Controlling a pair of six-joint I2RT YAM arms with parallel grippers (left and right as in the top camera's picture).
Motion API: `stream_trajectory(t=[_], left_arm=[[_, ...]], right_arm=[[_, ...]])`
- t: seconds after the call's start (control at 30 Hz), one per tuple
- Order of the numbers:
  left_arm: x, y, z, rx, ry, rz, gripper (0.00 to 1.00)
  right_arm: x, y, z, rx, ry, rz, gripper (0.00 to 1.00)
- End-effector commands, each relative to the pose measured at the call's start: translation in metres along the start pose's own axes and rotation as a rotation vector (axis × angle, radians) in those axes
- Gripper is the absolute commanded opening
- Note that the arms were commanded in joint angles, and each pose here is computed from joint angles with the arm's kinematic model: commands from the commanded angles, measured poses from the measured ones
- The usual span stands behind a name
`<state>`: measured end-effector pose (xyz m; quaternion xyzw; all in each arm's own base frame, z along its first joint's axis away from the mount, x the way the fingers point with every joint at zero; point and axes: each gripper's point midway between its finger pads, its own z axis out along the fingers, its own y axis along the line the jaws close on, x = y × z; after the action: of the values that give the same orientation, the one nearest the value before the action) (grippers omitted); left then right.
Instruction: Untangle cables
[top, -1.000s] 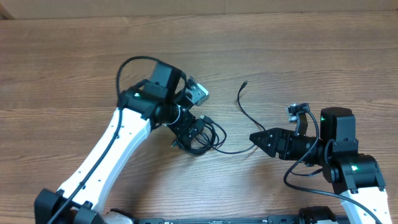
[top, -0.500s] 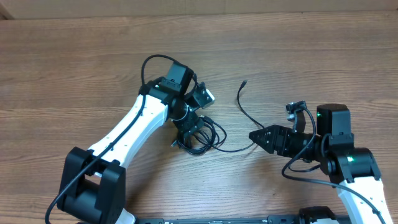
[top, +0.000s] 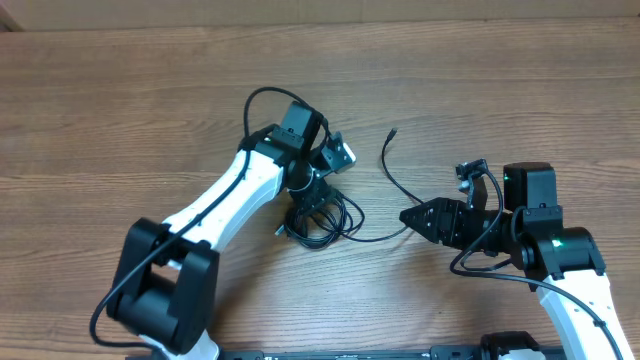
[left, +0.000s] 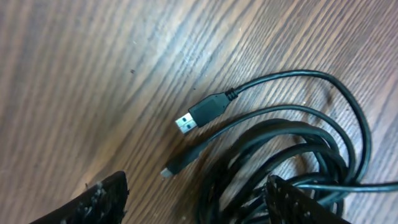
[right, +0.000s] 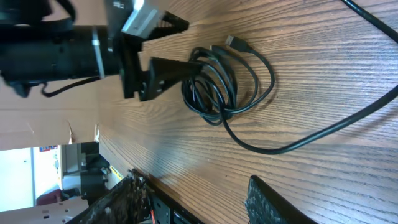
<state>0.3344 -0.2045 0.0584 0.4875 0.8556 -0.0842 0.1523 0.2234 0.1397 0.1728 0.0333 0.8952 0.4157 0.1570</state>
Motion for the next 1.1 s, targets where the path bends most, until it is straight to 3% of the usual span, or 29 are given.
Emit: stream_trajectory(t=[0.0, 0.1, 0.17, 0.3, 0.43, 0.5, 0.67, 1.07], left_arm=[[0.006, 0.000, 0.021, 0.012, 0.028, 0.055, 0.71], [0.004, 0.004, 0.029, 0.002, 0.022, 0.062, 0.59], [0.004, 0.005, 0.034, 0.003, 0.022, 0.061, 0.60], [0.010, 0.006, 0.035, -0.005, 0.054, 0.070, 0.75], [0.023, 0.002, 0.034, 0.013, 0.109, 0.134, 0.81], [0.026, 0.003, 0.034, 0.013, 0.120, 0.152, 0.76], [0.024, 0.001, 0.036, 0.026, 0.108, 0.151, 0.50], [0.017, -0.019, 0.050, 0.119, 0.071, 0.160, 0.51]], right_arm=[[-0.003, 0.001, -0.001, 0.000, -0.013, -0.016, 0.52], [-0.004, 0.001, -0.001, 0.000, -0.014, -0.016, 0.52], [-0.003, 0.002, -0.001, -0.001, -0.014, -0.013, 0.52], [-0.004, 0.002, -0.001, -0.001, -0.015, -0.014, 0.52], [-0.004, 0.001, -0.001, 0.000, -0.015, -0.014, 0.52], [-0.004, 0.002, -0.001, -0.001, -0.017, -0.016, 0.52], [-0.006, 0.003, -0.001, -0.004, -0.024, -0.024, 0.52], [-0.008, 0.003, -0.001, -0.006, -0.029, -0.029, 0.52]])
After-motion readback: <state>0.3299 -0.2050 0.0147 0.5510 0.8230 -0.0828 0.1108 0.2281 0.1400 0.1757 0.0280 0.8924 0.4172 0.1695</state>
